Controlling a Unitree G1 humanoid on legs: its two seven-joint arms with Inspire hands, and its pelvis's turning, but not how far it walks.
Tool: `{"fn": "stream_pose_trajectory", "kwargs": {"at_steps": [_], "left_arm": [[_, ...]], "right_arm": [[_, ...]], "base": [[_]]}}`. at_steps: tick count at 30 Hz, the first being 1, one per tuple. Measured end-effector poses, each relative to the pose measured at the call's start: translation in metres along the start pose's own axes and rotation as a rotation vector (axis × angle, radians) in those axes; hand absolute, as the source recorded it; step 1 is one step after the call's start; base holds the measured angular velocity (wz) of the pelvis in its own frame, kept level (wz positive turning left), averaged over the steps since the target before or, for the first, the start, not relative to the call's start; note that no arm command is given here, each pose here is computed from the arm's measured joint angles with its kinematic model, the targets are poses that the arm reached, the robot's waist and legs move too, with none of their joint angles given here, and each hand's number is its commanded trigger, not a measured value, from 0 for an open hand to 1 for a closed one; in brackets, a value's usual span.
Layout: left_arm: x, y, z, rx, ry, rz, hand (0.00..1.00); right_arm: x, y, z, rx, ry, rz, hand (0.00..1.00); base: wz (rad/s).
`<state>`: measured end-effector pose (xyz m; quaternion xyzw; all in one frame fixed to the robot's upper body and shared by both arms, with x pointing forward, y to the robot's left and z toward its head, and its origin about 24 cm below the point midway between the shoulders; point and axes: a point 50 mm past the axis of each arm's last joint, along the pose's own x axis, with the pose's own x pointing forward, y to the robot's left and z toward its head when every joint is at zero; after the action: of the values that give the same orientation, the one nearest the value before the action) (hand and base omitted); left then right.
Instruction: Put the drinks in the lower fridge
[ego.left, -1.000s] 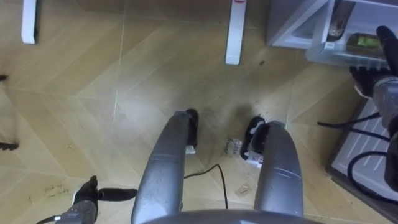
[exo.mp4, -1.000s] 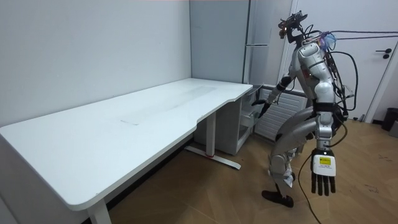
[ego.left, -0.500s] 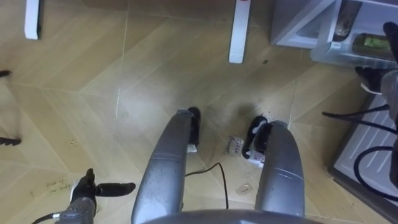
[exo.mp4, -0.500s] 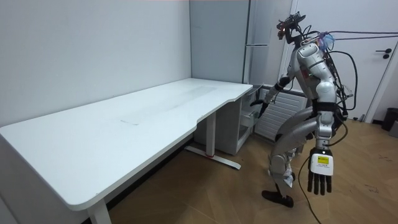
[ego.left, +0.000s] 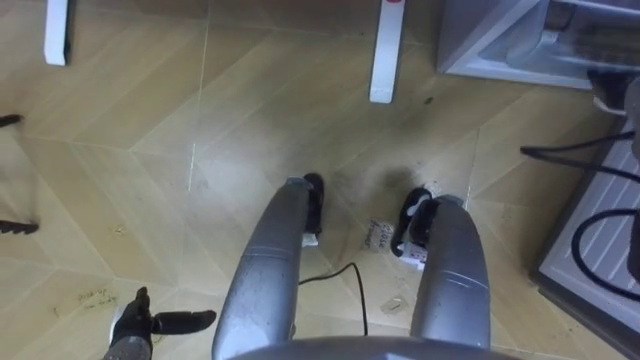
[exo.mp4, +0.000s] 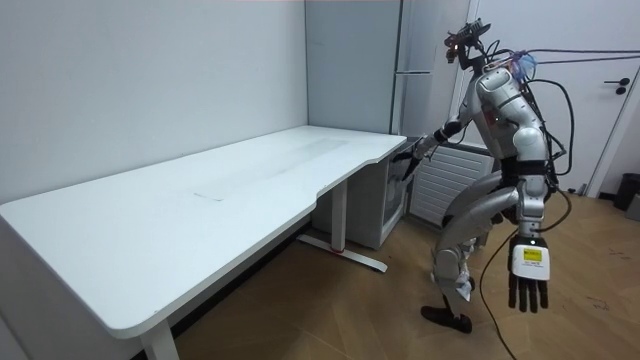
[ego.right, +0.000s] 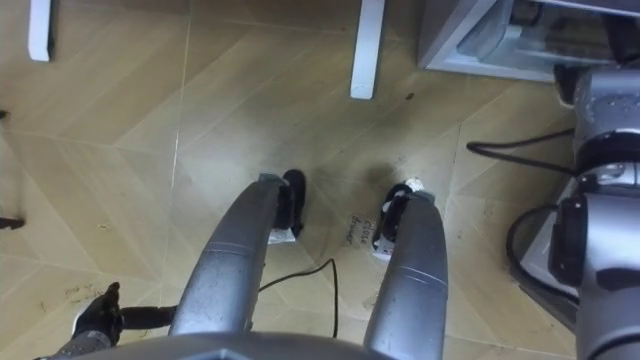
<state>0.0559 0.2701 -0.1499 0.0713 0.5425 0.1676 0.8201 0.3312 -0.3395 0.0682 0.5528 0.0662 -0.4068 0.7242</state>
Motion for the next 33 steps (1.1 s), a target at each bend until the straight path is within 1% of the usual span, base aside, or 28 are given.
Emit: {"fn": "stream_pose_trajectory", "kwargs": {"at_steps": [5, 12, 26, 28, 33], "left_arm": [[0.0, -0.001, 0.001, -0.012, -0.003, 0.0, 0.0], [-0.001, -0.001, -0.002, -0.01, 0.003, 0.011, 0.0], [-0.001, -0.004, 0.003, -0.012, -0.016, -0.014, 0.0], [-0.001, -0.004, 0.002, -0.011, -0.013, -0.017, 0.0], [-0.002, -0.008, 0.001, 0.006, 0.009, -0.055, 0.0]], "right_arm": [[-0.002, 0.006, 0.0, -0.007, -0.001, -0.001, 0.0], [-0.003, 0.005, -0.002, -0.039, -0.005, -0.024, 0.0], [-0.002, 0.004, -0.006, -0.082, -0.002, -0.023, 0.0], [-0.002, 0.001, -0.006, -0.085, -0.002, -0.021, 0.0], [0.004, -0.023, -0.004, -0.106, 0.005, 0.009, 0.0]], "base": [[0.01], [0.02], [0.0], [0.0], [-0.04]]}}
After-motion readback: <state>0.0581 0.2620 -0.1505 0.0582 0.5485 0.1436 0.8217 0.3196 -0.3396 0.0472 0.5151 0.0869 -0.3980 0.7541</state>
